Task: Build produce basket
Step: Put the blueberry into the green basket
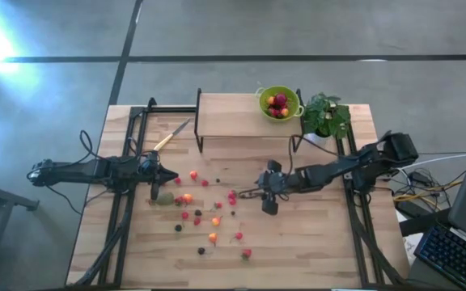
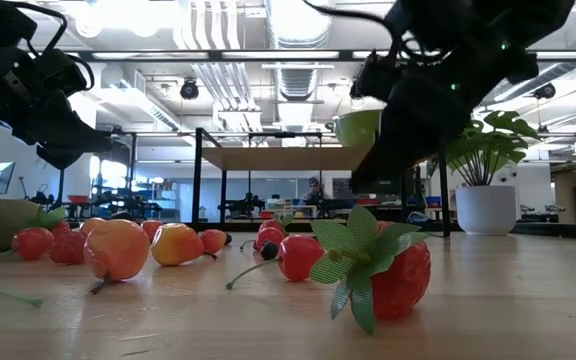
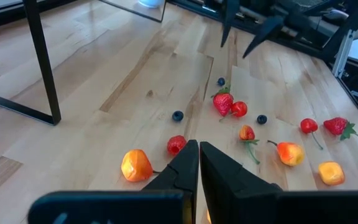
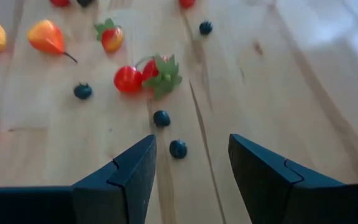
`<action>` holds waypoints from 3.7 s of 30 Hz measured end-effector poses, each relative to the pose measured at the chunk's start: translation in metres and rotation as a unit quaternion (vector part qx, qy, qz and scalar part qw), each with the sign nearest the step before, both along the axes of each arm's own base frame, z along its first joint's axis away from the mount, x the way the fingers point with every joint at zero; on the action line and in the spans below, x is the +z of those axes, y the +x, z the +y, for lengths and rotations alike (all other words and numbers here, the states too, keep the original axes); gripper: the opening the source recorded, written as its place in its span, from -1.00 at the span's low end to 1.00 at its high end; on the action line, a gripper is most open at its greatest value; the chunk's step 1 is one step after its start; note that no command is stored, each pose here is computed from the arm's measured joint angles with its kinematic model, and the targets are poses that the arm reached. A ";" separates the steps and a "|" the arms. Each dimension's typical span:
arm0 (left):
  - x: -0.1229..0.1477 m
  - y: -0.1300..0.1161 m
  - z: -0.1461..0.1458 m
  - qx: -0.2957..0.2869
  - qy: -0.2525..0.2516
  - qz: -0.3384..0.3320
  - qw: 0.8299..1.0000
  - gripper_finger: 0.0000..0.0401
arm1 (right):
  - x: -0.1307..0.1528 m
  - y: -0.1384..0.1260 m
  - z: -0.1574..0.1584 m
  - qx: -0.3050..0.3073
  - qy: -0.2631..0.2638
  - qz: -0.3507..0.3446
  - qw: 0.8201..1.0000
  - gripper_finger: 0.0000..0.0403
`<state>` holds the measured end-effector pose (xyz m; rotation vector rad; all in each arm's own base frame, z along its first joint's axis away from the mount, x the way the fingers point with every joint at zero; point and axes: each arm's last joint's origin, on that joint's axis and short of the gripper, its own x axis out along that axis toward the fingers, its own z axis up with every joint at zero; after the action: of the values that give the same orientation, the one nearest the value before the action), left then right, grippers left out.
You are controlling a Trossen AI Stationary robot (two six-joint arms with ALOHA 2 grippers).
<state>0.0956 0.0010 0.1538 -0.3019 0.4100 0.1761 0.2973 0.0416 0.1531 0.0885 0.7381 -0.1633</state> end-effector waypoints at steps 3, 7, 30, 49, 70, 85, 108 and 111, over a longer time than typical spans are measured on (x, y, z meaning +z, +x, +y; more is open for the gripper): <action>0.000 0.000 0.000 0.000 0.000 0.000 1.000 -0.90 | -0.010 0.002 0.000 -0.003 0.000 0.016 1.000 -0.04; 0.000 0.000 0.000 0.000 0.000 0.000 1.000 -0.90 | -0.022 0.007 0.001 -0.005 0.003 0.023 1.000 -0.09; 0.000 0.000 0.000 0.000 0.000 0.000 1.000 -0.90 | -0.052 0.019 0.003 -0.009 0.011 0.019 1.000 -0.38; 0.000 0.000 0.000 0.000 0.000 0.000 1.000 -0.90 | -0.058 0.024 0.004 -0.009 0.012 0.018 1.000 -0.71; 0.000 0.000 0.000 0.000 0.000 0.000 1.000 -0.90 | -0.013 0.015 0.002 0.007 0.003 -0.024 1.000 -0.75; 0.000 0.000 0.000 0.000 0.000 0.000 1.000 -0.90 | 0.090 -0.020 -0.035 -0.013 -0.045 -0.170 0.984 -0.75; 0.000 0.000 0.000 0.000 0.000 0.000 1.000 -0.90 | 0.138 -0.084 -0.149 -0.239 -0.117 -0.221 0.938 -0.73; 0.000 0.000 0.000 0.000 0.000 0.000 1.000 -0.90 | 0.133 -0.089 -0.157 -0.257 -0.116 -0.197 0.939 -0.74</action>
<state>0.0956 0.0010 0.1538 -0.3020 0.4099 0.1763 0.2083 -0.1157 0.2860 0.0837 0.2770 -0.7120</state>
